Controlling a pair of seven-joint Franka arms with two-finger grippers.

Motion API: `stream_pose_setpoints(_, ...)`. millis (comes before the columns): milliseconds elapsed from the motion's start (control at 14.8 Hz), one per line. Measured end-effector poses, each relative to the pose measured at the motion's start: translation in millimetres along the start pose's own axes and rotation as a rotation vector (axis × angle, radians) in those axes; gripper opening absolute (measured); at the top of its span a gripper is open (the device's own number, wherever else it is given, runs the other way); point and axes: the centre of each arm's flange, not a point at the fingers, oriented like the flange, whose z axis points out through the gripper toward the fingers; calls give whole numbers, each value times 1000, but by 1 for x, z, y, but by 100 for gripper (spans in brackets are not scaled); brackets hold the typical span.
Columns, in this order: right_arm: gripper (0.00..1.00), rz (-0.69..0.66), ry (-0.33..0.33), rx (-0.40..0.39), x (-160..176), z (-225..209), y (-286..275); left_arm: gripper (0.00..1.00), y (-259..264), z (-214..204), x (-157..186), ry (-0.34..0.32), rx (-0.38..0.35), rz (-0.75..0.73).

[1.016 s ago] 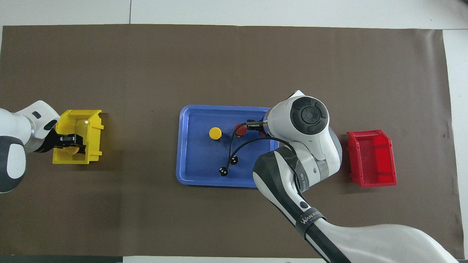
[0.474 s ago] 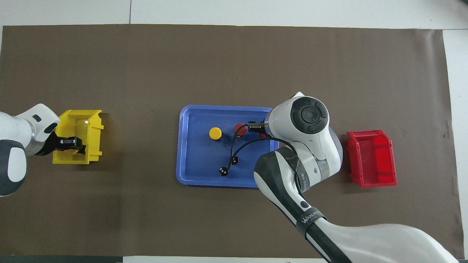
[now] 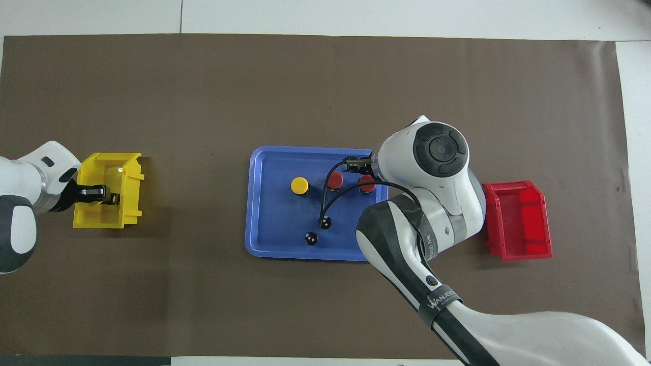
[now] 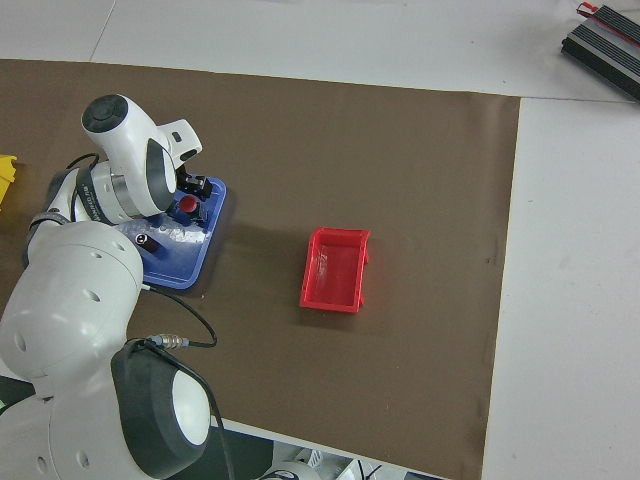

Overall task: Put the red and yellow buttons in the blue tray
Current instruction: 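Withdraw the right gripper while the left gripper lifts the yellow button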

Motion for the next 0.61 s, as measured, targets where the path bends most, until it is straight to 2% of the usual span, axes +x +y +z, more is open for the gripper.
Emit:
stream_pose_setpoints(135,99,18,-30,-34,15,-29,14,41,6,-50,15,-22,2,-14)
stream_pose_setpoints(203,100,28,-48,-58,23,-50,22,41,20,-77,21,-20,4,-32)
stream_pose_setpoints(339,100,49,-82,-109,35,-102,41,41,80,-112,26,14,1,-85)
stream_pose_setpoints(474,100,91,-84,-128,45,-153,64,41,163,-113,17,23,-20,-126)
stream_pose_setpoints(610,100,135,-65,-125,53,-188,93,41,245,-93,4,25,-40,-143)
